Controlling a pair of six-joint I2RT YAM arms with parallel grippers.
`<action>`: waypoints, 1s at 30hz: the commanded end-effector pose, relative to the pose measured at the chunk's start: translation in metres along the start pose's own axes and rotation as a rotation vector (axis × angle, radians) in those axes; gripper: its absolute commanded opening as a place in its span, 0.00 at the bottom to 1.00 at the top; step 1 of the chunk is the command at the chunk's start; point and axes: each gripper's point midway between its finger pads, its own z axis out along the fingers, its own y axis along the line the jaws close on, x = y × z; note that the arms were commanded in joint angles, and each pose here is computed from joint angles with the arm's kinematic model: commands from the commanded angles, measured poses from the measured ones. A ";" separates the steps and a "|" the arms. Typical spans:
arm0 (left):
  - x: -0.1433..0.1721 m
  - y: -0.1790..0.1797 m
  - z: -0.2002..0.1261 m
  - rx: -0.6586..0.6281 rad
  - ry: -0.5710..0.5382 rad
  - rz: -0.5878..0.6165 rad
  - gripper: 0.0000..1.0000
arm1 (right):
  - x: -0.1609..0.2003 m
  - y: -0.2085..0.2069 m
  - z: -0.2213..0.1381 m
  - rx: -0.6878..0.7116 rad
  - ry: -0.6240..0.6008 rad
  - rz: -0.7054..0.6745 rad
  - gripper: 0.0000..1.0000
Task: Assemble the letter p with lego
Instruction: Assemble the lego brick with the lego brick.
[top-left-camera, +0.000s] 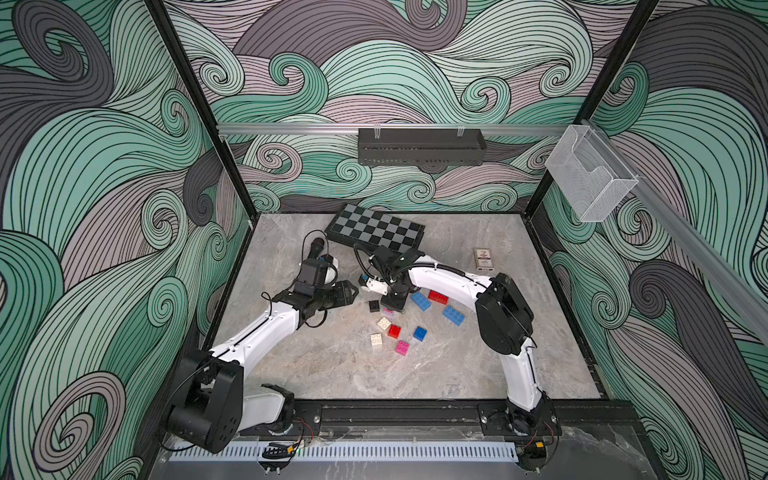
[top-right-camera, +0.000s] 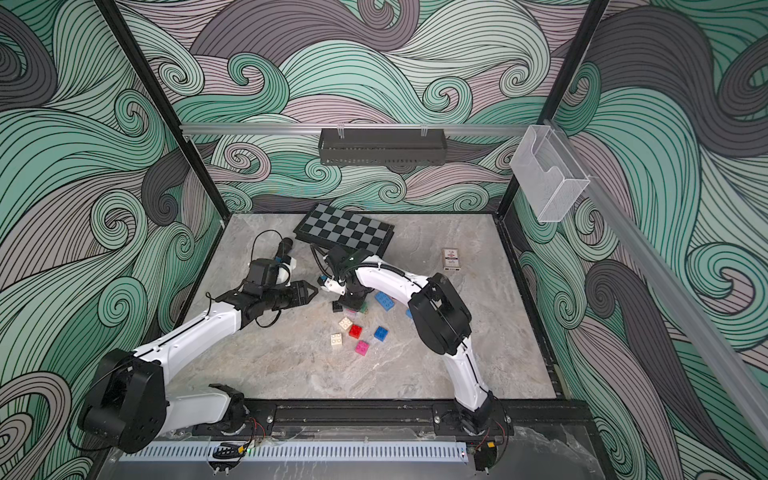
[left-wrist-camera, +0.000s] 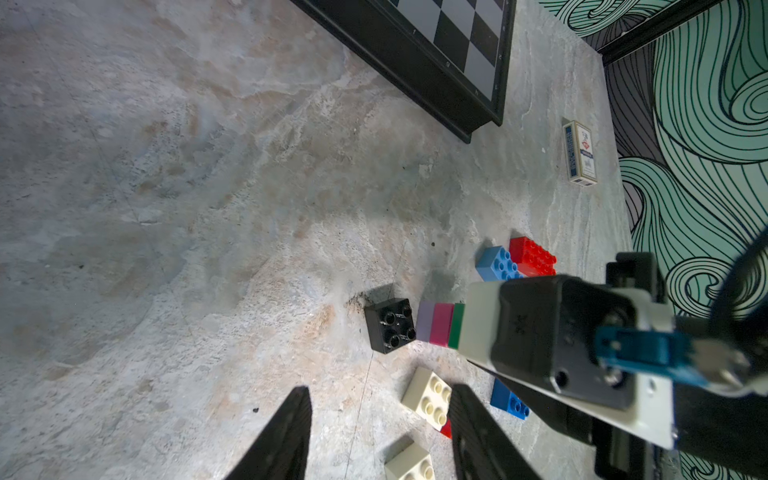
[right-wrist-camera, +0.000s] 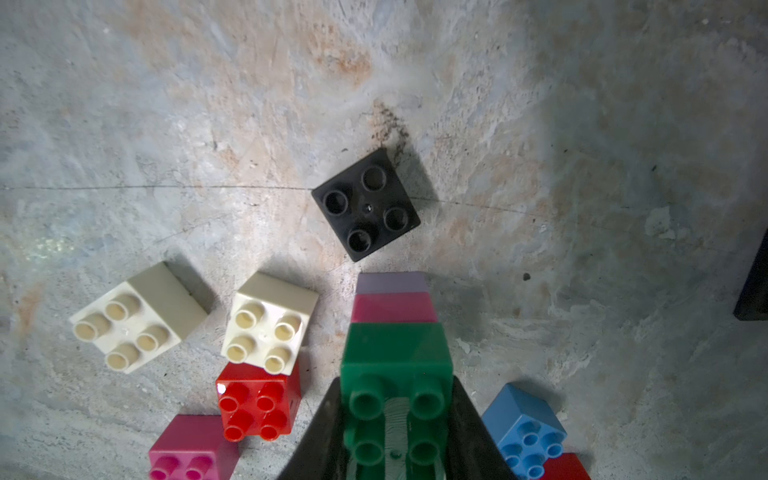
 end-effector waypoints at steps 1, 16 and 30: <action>-0.003 -0.004 -0.003 0.027 -0.017 0.018 0.55 | 0.026 0.016 0.027 -0.076 0.125 -0.003 0.07; -0.006 -0.002 -0.011 0.014 -0.069 0.050 0.62 | -0.011 -0.001 -0.027 -0.010 -0.059 0.007 0.06; 0.006 0.019 -0.004 -0.073 -0.035 0.101 0.65 | -0.001 -0.001 -0.029 0.005 -0.041 0.012 0.07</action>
